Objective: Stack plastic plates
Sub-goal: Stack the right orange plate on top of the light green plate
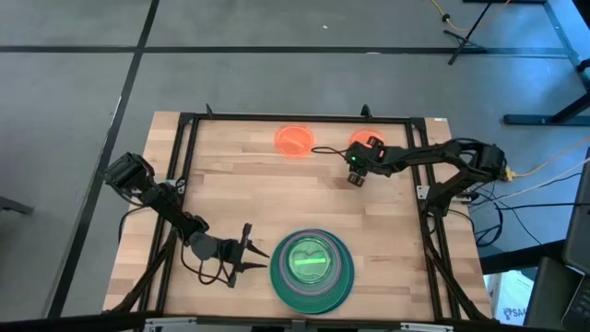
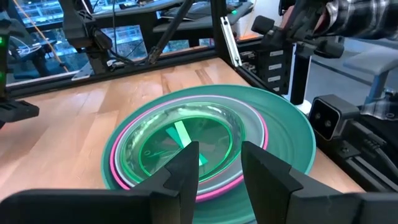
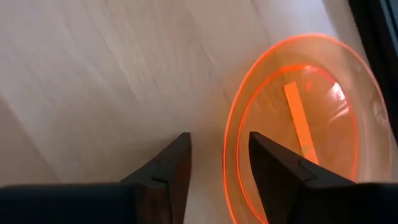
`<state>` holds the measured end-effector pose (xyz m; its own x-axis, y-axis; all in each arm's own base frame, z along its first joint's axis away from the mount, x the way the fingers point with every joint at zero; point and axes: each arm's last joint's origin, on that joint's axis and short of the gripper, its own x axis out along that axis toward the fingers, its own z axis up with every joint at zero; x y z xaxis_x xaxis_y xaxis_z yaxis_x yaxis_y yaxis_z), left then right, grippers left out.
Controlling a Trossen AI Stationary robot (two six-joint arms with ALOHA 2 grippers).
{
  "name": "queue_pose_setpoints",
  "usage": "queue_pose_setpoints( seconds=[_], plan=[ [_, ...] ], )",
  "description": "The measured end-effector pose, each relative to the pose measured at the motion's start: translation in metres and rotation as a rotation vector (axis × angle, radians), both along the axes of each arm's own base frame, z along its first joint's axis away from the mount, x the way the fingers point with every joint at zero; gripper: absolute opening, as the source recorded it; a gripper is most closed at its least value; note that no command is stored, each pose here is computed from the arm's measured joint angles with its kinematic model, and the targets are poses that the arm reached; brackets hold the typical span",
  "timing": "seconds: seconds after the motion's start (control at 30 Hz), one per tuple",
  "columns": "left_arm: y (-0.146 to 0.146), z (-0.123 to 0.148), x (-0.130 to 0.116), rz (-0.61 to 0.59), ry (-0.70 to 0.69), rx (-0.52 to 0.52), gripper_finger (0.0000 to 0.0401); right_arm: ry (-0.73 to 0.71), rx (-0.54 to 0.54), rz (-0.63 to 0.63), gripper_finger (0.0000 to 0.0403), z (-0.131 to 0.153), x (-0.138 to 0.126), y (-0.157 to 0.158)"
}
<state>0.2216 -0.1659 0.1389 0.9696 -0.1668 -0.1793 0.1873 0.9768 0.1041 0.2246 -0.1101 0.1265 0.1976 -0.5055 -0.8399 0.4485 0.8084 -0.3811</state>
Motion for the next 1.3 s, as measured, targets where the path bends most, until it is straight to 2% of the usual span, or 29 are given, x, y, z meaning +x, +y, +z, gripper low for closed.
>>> queue_pose_setpoints(
  seconds=[0.27,0.53,0.67,0.93,1.3],
  plan=[
    [0.0,0.0,0.0,0.0,0.001,0.001,0.0114,-0.008,0.053,-0.046,0.0077,-0.009,-0.002,-0.012],
    [0.0,0.0,0.0,0.0,0.001,0.002,0.0114,-0.001,0.046,-0.031,0.0006,-0.009,-0.002,-0.012],
    [0.0,0.0,0.0,0.0,0.002,0.002,0.0114,0.007,0.028,-0.015,0.001,-0.008,0.0,-0.008],
    [0.0,0.0,0.0,0.001,0.001,0.009,0.0114,0.002,-0.028,0.129,0.0004,0.005,0.01,0.025],
    [0.005,0.0,0.004,0.024,0.001,0.01,0.0114,-0.173,-0.016,0.373,0.0004,0.035,0.026,0.105]
  ],
)
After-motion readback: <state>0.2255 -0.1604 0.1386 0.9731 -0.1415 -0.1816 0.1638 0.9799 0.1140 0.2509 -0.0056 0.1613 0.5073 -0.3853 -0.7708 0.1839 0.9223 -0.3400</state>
